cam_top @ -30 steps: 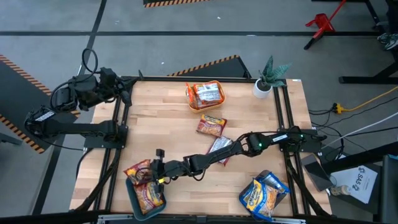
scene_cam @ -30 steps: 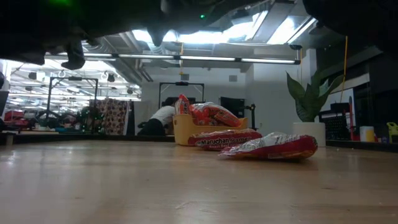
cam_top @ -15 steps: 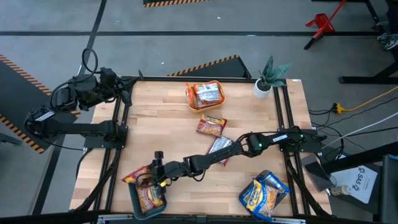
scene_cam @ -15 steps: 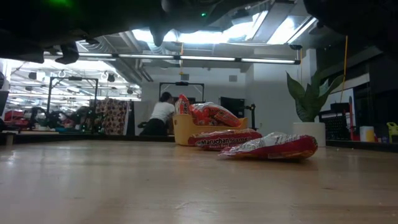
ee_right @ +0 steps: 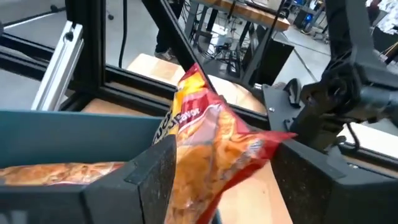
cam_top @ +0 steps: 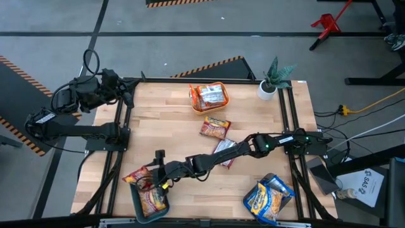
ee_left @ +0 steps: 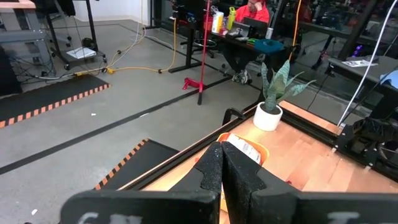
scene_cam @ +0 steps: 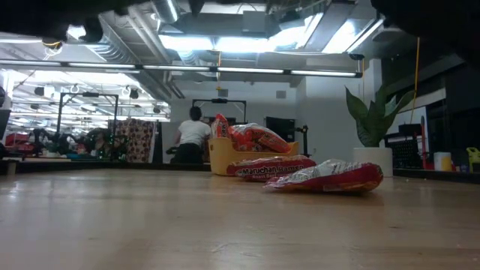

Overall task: Sort Maruchan noodles
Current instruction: Put the red noodle pack into the blue bin

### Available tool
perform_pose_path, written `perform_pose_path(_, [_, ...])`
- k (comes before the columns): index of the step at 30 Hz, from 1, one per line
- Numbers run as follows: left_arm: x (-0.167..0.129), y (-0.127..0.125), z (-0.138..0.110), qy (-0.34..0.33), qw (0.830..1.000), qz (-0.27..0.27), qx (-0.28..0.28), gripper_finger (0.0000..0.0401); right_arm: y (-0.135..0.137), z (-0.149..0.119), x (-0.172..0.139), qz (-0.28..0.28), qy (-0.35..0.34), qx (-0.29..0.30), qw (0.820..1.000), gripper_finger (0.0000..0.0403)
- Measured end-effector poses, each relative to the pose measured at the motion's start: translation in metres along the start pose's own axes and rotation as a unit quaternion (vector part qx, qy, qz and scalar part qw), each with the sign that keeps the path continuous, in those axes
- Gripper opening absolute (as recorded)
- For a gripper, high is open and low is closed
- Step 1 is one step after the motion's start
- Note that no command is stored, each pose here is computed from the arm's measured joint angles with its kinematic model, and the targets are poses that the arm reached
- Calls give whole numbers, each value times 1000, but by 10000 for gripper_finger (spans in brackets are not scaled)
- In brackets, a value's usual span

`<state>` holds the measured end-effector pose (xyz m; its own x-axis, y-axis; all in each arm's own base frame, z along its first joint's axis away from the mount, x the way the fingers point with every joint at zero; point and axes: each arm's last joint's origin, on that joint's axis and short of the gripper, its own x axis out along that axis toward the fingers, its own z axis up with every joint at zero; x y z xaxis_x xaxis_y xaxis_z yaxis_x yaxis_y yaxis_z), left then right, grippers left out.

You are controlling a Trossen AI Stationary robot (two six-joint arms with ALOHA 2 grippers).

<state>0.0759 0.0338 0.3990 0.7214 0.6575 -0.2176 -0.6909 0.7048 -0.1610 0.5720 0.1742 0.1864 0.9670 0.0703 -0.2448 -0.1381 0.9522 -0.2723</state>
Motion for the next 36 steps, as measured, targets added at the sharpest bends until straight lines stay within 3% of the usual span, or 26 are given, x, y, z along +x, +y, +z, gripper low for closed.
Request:
perform_pose_path(6, [0, 1, -3, 16, 1000, 9, 8, 0, -8, 16, -13, -14, 40, -47, 998, 239])
perform_pose_path(10, [0, 1, -7, 36, 999, -2, -4, 0, -29, 51, -41, -66, 79, -71, 992, 239])
perform_pose_path(17, [6, -5, -12, 87, 993, -58, -49, 0, -84, 100, -119, -161, 203, -12, 966, 239])
perform_pose_path(22, [32, -21, -17, 145, 985, -93, -32, 0, -142, 108, -190, -225, 327, 83, 914, 239])
perform_pose_path(26, [70, -42, -20, 164, 977, -134, 5, 0, -174, 92, -230, -280, 426, 138, 849, 239])
perform_pose_path(29, [102, -61, -29, 156, 966, -204, 11, 0, -184, 75, -252, -320, 472, 171, 803, 239])
perform_pose_path(32, [132, -74, -48, 153, 954, -257, 9, 0, -183, 51, -267, -324, 485, 213, 784, 239])
perform_pose_path(36, [164, -81, -84, 180, 945, -273, 11, 0, -176, 8, -291, -325, 480, 285, 764, 239])
